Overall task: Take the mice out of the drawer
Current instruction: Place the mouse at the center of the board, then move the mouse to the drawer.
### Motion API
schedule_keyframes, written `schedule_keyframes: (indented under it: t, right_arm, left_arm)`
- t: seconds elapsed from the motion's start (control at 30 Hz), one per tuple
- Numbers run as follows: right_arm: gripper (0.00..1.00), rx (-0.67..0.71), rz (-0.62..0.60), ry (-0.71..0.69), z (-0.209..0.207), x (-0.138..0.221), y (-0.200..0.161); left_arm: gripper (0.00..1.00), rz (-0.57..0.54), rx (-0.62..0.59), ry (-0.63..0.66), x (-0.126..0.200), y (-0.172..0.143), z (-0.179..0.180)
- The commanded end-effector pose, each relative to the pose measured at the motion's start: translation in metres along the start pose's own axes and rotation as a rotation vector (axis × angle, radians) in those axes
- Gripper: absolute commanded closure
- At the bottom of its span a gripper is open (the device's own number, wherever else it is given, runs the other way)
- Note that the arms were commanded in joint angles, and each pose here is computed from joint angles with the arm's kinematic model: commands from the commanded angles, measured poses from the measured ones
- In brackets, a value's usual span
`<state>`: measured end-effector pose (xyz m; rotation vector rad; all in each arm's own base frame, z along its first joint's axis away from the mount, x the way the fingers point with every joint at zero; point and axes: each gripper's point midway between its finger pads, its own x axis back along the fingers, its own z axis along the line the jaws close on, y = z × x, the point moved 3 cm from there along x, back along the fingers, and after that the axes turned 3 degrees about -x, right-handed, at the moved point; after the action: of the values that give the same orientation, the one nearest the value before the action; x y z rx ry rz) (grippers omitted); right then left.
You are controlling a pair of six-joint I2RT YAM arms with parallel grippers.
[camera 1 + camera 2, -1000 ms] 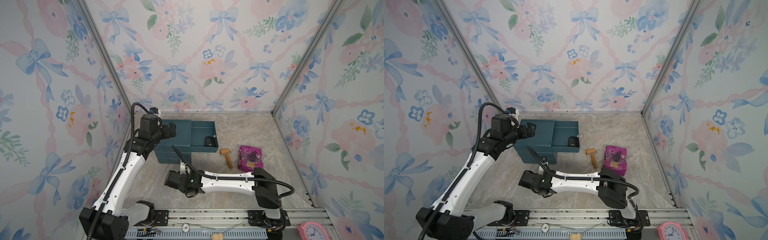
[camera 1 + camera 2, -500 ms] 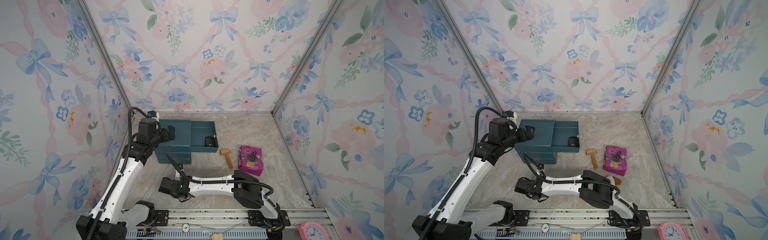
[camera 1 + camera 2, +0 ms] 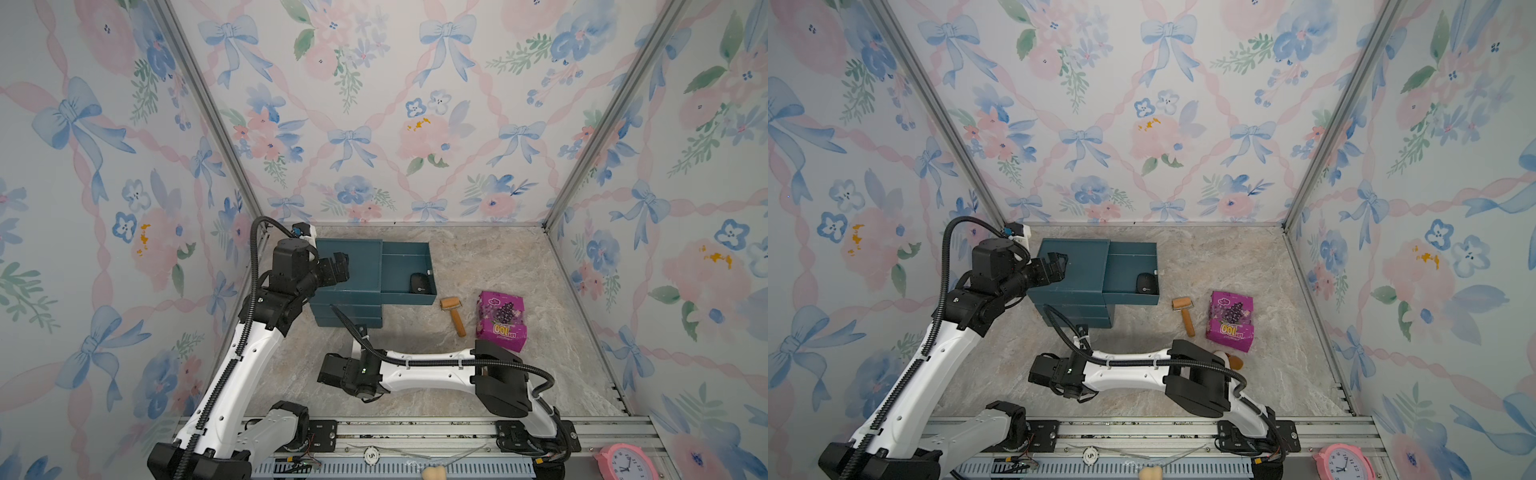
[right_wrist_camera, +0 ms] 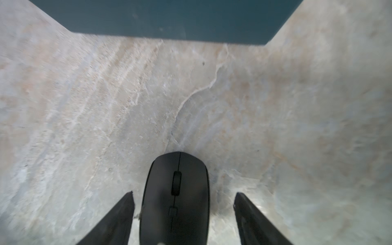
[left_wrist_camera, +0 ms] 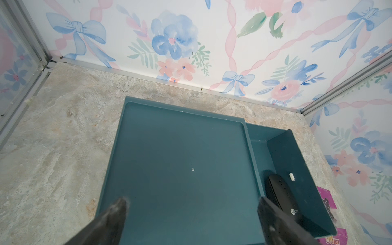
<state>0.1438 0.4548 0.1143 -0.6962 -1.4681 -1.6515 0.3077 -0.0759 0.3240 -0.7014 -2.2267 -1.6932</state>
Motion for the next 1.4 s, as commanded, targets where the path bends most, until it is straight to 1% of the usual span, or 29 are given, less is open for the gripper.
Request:
schedule_keyframes:
  t: [0.0, 0.07, 0.17, 0.27, 0.37, 0.47, 0.57, 0.67, 0.8, 0.93, 1.0, 1.13, 1.37]
  right_arm:
    - [0.26, 0.017, -0.153, 0.089, -0.002, 0.086, 0.062]
    - [0.27, 0.033, -0.212, 0.125, -0.011, 0.119, 0.084]
    - [0.27, 0.055, -0.274, 0.133, -0.033, 0.159, 0.116]
    - [0.27, 0.069, -0.243, 0.140, -0.056, 0.175, 0.144]
    - [0.28, 0.063, -0.209, 0.105, -0.081, 0.177, 0.167]
    - [0.28, 0.058, -0.191, 0.048, -0.099, 0.165, 0.190]
    - [0.28, 0.037, -0.112, 0.035, -0.106, 0.134, 0.208]
    - [0.28, 0.024, -0.056, 0.001, -0.109, 0.103, 0.223]
    - [0.28, 0.009, 0.015, -0.064, -0.113, 0.068, 0.232]
    - [0.26, -0.024, 0.045, -0.177, -0.124, 0.043, 0.239]
    - [0.25, -0.041, 0.057, -0.222, -0.130, 0.036, 0.241]
    - [0.22, -0.079, 0.063, -0.256, -0.134, 0.027, 0.241]
    - [0.19, -0.156, 0.050, -0.321, -0.151, 0.027, 0.236]
  left_arm:
    - [0.02, -0.051, 0.008, -0.041, 0.011, 0.015, -0.007]
    - [0.02, -0.061, -0.014, -0.065, 0.014, 0.021, -0.012]
    - [0.02, -0.062, -0.051, -0.109, 0.011, 0.032, -0.021]
    - [0.02, -0.030, -0.075, -0.173, 0.001, 0.035, -0.033]
    - [0.02, -0.006, -0.104, -0.226, -0.010, 0.027, -0.043]
    - [0.02, -0.007, -0.152, -0.272, -0.018, 0.019, -0.056]
    - [0.02, -0.016, -0.171, -0.296, -0.029, 0.016, -0.065]
    - [0.02, -0.032, -0.183, -0.262, -0.041, 0.015, -0.065]
    - [0.02, -0.039, -0.193, -0.201, -0.057, 0.015, -0.058]
    - [0.02, -0.036, -0.191, -0.161, -0.067, 0.015, -0.053]
    - [0.02, -0.041, -0.183, -0.149, -0.071, 0.015, -0.052]
    - [0.02, -0.041, -0.177, -0.135, -0.077, 0.016, -0.050]
    - [0.02, -0.038, -0.186, -0.120, -0.083, 0.017, -0.049]
